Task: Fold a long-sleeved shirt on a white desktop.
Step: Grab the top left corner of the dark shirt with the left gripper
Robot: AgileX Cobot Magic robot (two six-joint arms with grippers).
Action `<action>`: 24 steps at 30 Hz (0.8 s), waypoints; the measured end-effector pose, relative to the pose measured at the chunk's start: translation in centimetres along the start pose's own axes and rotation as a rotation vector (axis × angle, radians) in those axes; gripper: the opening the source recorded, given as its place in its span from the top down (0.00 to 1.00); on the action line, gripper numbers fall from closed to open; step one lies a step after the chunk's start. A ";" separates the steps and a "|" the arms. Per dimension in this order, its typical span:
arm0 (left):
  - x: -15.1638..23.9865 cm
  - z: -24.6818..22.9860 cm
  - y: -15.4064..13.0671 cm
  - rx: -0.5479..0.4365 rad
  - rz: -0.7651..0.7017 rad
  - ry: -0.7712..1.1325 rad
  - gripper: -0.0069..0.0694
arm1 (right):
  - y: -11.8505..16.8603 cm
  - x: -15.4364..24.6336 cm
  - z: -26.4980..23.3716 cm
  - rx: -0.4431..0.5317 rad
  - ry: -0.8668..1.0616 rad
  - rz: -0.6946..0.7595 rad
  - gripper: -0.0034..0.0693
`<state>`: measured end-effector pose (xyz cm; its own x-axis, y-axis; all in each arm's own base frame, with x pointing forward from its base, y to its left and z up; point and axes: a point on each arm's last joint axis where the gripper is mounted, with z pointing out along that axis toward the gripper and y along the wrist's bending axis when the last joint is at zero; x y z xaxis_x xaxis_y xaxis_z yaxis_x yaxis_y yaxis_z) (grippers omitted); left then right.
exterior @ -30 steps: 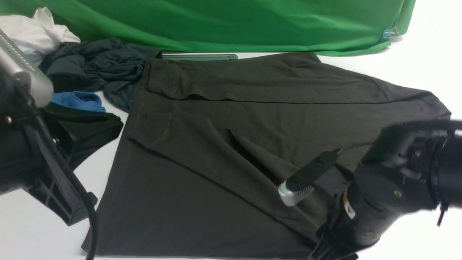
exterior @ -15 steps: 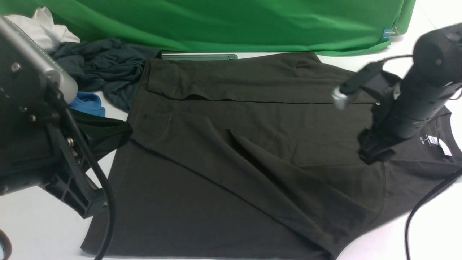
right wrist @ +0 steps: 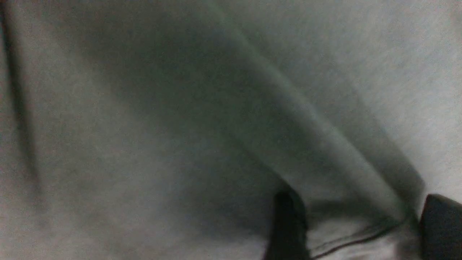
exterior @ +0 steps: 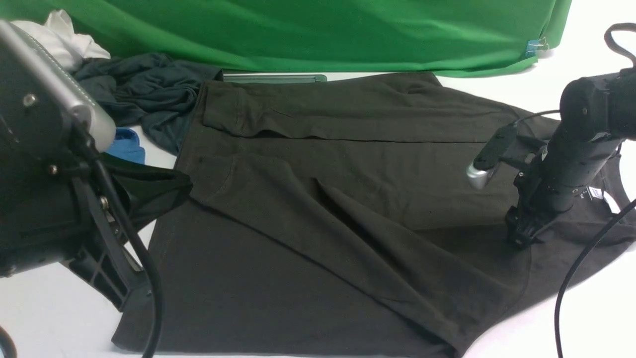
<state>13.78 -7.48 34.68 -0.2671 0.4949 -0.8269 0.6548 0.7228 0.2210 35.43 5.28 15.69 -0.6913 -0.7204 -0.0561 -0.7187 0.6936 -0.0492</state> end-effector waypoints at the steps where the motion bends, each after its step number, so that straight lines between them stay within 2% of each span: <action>1: 0.0 0.0 0.0 0.003 0.002 -0.001 0.89 | 0.1 0.1 0.0 -0.011 0.006 0.004 0.36; 8: 0.0 0.0 -0.1 0.007 0.004 -0.002 0.89 | 0.2 0.3 0.0 -0.030 0.032 0.005 0.67; 11: 0.0 0.0 -0.1 0.007 0.004 -0.002 0.89 | 0.2 0.3 0.0 -0.032 0.034 0.011 0.73; 14: 0.0 0.0 -0.1 0.007 0.004 -0.002 0.89 | 0.2 0.4 -0.2 -0.030 0.042 0.062 0.86; 16: 0.0 0.0 -0.1 0.008 0.004 0.000 0.89 | 0.4 0.7 -0.5 -0.041 0.066 0.107 0.88; 24: 0.0 0.0 -0.2 0.011 0.005 0.003 0.89 | 0.8 2.2 -1.9 -0.090 0.167 0.223 0.88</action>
<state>13.66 -7.59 34.64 -0.2663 0.4999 -0.8241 0.6635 0.7153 0.2194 33.22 4.25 17.39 -0.8304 -0.5463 0.1095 -0.5461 0.8370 0.0348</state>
